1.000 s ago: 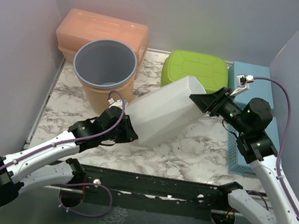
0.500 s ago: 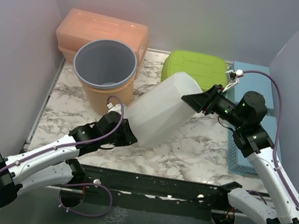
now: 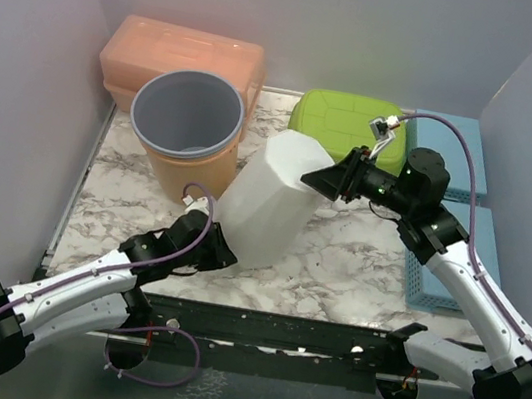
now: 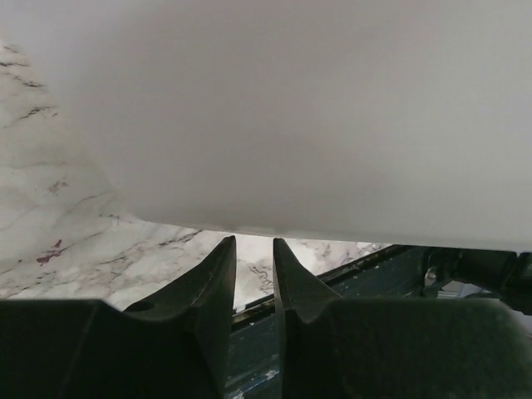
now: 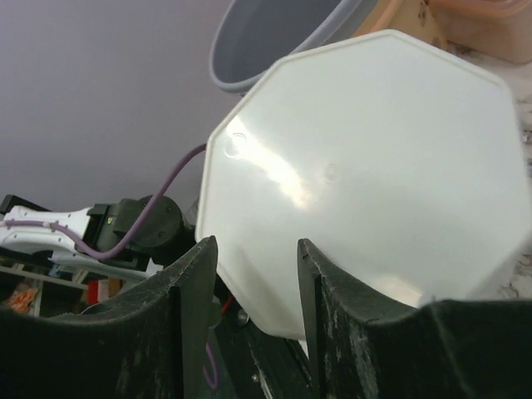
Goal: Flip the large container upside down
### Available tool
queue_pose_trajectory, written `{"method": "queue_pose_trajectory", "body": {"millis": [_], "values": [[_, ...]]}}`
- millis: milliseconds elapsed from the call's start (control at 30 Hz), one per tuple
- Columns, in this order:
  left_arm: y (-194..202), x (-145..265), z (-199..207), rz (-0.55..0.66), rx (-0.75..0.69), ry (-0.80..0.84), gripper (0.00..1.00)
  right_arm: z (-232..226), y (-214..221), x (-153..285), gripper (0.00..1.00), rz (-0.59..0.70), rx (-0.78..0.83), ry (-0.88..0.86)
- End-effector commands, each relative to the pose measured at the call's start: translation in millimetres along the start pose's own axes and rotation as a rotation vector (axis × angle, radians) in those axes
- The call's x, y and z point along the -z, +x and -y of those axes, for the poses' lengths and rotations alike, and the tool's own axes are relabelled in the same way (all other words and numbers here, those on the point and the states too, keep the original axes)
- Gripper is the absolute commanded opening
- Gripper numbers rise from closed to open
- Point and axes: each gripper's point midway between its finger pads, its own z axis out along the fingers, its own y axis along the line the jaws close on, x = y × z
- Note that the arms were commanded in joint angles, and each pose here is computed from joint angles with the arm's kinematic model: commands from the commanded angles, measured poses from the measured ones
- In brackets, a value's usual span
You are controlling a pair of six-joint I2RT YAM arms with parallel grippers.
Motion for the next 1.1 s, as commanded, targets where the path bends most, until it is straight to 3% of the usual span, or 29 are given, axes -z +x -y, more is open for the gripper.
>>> {"method": "queue_pose_trajectory", "body": {"millis": [0,400,600,833,967,1067], "values": [[-11.7,3.5,17.2,0.068,0.029,0.086,0.26,7.0,40.4,-4.9,0.49,-0.167,-0.045,0.015],[-6.5,11.5,5.2,0.072,0.037,0.069,0.30,-6.0,24.6,-27.5,0.52,-0.167,0.034,0.050],[-21.6,31.8,-1.4,0.127,0.030,-0.006,0.64,-7.6,28.8,-35.3,0.66,-0.280,0.225,0.197],[-40.3,59.7,-19.4,0.188,0.020,-0.168,0.78,-4.2,22.6,-53.1,0.78,-0.264,0.400,0.409],[-73.2,92.3,-39.4,0.353,0.083,-0.334,0.83,-13.7,24.8,-68.6,0.81,-0.267,0.468,0.433],[-93.7,116.3,-43.9,0.467,0.130,-0.376,0.84,-15.2,22.5,-77.4,0.91,-0.260,0.524,0.473]]}}
